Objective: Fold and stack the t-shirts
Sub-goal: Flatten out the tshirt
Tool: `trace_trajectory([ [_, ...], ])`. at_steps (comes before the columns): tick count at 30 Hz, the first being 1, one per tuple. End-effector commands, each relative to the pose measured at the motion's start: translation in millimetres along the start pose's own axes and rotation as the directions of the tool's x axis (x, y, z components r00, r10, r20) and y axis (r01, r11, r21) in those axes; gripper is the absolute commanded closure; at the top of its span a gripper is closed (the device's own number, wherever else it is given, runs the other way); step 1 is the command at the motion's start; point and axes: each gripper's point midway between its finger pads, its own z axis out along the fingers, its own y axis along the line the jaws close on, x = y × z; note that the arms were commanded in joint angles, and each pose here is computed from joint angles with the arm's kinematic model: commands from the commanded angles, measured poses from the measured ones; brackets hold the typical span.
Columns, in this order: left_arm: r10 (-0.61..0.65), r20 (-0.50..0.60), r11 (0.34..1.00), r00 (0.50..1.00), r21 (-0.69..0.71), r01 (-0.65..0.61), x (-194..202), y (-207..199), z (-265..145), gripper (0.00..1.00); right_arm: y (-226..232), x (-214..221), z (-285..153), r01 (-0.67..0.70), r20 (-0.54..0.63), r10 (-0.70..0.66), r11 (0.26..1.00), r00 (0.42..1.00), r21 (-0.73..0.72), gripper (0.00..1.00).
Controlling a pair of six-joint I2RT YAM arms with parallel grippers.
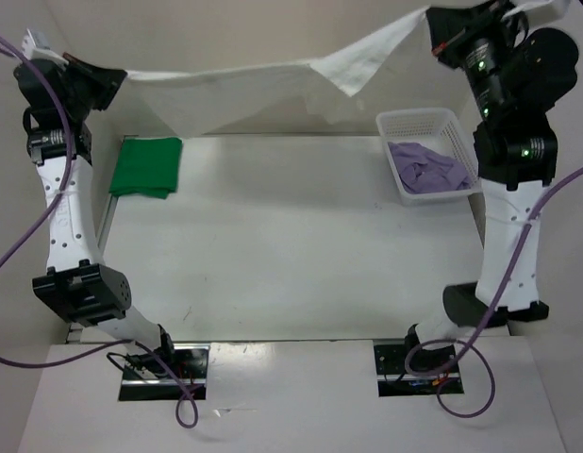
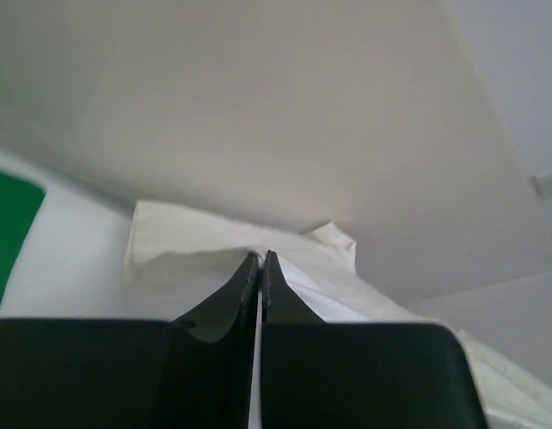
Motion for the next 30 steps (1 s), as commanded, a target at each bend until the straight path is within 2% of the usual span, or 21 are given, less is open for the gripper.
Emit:
trace_trajectory([
  [1, 0.006, -0.04, 0.999, 0.999, -0.031, -0.007, 25, 23, -13, 1.0, -52, 68, -14, 0.039, -0.177, -0.017, 0.991, 0.984, 0.126, 1.0],
  [2, -0.017, -0.097, 0.996, 0.995, -0.091, 0.008, 52, 53, -13, 1.0, -92, 118, -24, 0.061, -0.289, 0.003, 0.975, 0.957, 0.213, 1.0],
  [4, -0.011, -0.118, 0.99, 0.993, -0.142, -0.006, 71, 72, -26, 1.0, -108, 145, -58, 0.086, -0.364, 0.014, 0.962, 0.931, 0.257, 1.0],
  [5, -0.025, -0.133, 0.985, 0.991, -0.173, 0.001, 82, 85, -31, 1.0, -144, 196, -81, 0.11, -0.466, 0.059, 0.939, 0.883, 0.326, 1.0],
  [6, -0.066, -0.179, 0.966, 0.982, -0.256, 0.018, 114, 120, -40, 1.0, -157, 217, -100, 0.124, -0.512, 0.084, 0.925, 0.855, 0.358, 1.0],
  [7, -0.066, -0.192, 0.963, 0.979, -0.268, 0.012, 124, 125, -51, 1.0, -168, 235, -117, 0.128, -0.54, 0.111, 0.914, 0.834, 0.385, 1.0],
  [8, -0.08, -0.205, 0.953, 0.975, -0.302, 0.015, 137, 138, -58, 1.0, -186, 268, -155, 0.137, -0.598, 0.174, 0.889, 0.782, 0.438, 1.0],
  [9, -0.112, -0.241, 0.938, 0.964, -0.345, 0.022, 156, 153, -69, 1.0, -194, 282, -172, 0.143, -0.619, 0.205, 0.874, 0.758, 0.465, 1.0],
  [10, -0.146, -0.273, 0.916, 0.951, -0.4, 0.025, 183, 176, -86, 1.0, -208, 308, -199, 0.16, -0.661, 0.256, 0.851, 0.705, 0.501, 1.0],
  [13, -0.18, -0.322, 0.875, 0.929, -0.485, 0.001, 218, 205, -119, 1.0, -212, 339, -249, 0.165, -0.716, 0.37, 0.814, 0.592, 0.557, 1.0],
  [14, -0.199, -0.353, 0.853, 0.914, -0.522, -0.016, 237, 220, -134, 1.0, -209, 342, -263, 0.161, -0.723, 0.401, 0.805, 0.563, 0.571, 1.0],
  [16, -0.202, -0.37, 0.831, 0.907, -0.554, -0.041, 248, 227, -156, 1.0, -205, 356, -287, 0.153, -0.737, 0.469, 0.785, 0.487, 0.6, 1.0],
  [21, -0.242, -0.438, 0.768, 0.866, -0.632, -0.105, 277, 245, -205, 1.0, -195, 359, -339, 0.187, -0.727, 0.565, 0.724, 0.39, 0.664, 1.0],
  [23, -0.275, -0.454, 0.773, 0.848, -0.629, -0.086, 280, 237, -208, 1.0, -190, 355, -351, 0.2, -0.723, 0.578, 0.711, 0.378, 0.674, 1.0],
  [27, -0.268, -0.46, 0.775, 0.847, -0.625, -0.094, 271, 228, -205, 1.0, -181, 345, -367, 0.208, -0.713, 0.597, 0.695, 0.367, 0.688, 1.0],
  [29, -0.267, -0.461, 0.784, 0.846, -0.614, -0.087, 271, 229, -198, 1.0, -186, 347, -361, 0.217, -0.719, 0.584, 0.699, 0.377, 0.682, 1.0],
  [30, -0.278, -0.46, 0.788, 0.843, -0.611, -0.074, 273, 229, -195, 1.0, -192, 348, -348, 0.22, -0.717, 0.571, 0.7, 0.4, 0.679, 1.0],
])
